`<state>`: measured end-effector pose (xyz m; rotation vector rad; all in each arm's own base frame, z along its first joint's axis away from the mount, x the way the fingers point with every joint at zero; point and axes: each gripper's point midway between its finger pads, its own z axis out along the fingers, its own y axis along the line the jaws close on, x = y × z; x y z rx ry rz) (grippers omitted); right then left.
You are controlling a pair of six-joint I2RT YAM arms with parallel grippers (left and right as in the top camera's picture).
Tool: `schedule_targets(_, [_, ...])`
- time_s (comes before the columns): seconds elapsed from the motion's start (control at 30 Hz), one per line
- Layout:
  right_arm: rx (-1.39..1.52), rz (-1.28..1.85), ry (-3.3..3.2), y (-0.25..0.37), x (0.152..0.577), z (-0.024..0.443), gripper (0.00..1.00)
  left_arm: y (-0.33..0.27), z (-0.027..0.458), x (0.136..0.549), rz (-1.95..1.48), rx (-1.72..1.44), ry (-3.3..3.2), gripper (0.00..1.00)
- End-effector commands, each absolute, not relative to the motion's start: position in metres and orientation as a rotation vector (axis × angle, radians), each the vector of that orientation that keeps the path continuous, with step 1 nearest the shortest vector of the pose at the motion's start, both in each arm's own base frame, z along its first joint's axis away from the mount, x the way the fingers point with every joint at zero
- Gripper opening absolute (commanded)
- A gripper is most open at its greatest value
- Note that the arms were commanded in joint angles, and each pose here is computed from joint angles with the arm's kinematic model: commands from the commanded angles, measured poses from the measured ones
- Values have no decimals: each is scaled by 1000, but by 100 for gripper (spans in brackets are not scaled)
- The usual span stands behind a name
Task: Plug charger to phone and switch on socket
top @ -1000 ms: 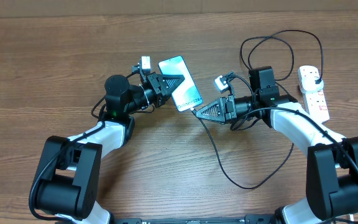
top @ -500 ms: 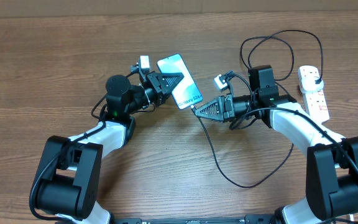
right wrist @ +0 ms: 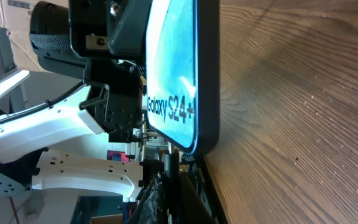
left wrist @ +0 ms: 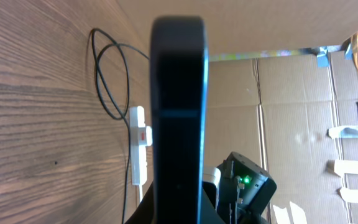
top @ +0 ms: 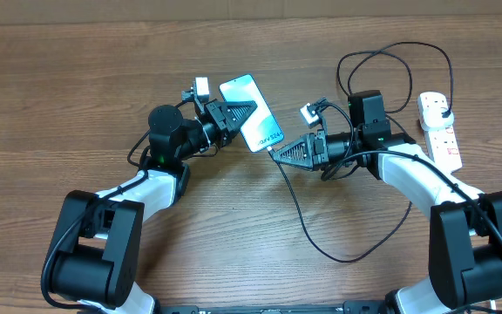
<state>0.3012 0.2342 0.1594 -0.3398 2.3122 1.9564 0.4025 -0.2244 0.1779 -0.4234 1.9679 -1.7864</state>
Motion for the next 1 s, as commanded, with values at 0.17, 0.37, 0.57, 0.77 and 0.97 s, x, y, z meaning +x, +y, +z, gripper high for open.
schedule_targets(0.17, [-348, 1961, 2280, 237, 306, 173, 4, -238, 195, 392, -1831, -295, 1961, 4])
schedule_targets(0.37, [-338, 1966, 2285, 237, 306, 173, 4, -238, 195, 392, -1831, -295, 1961, 5])
schedule_targets(0.57, [-351, 1959, 2273, 237, 308, 174, 4, -238, 195, 391, -1844, -299, 1967, 4])
schedule_targets(0.77, [-340, 1959, 2266, 238, 311, 177, 4, -240, 195, 388, -1865, -296, 1979, 4])
schedule_targets(0.97, [-336, 1957, 2262, 237, 313, 177, 4, -240, 195, 388, -1865, -296, 1979, 4])
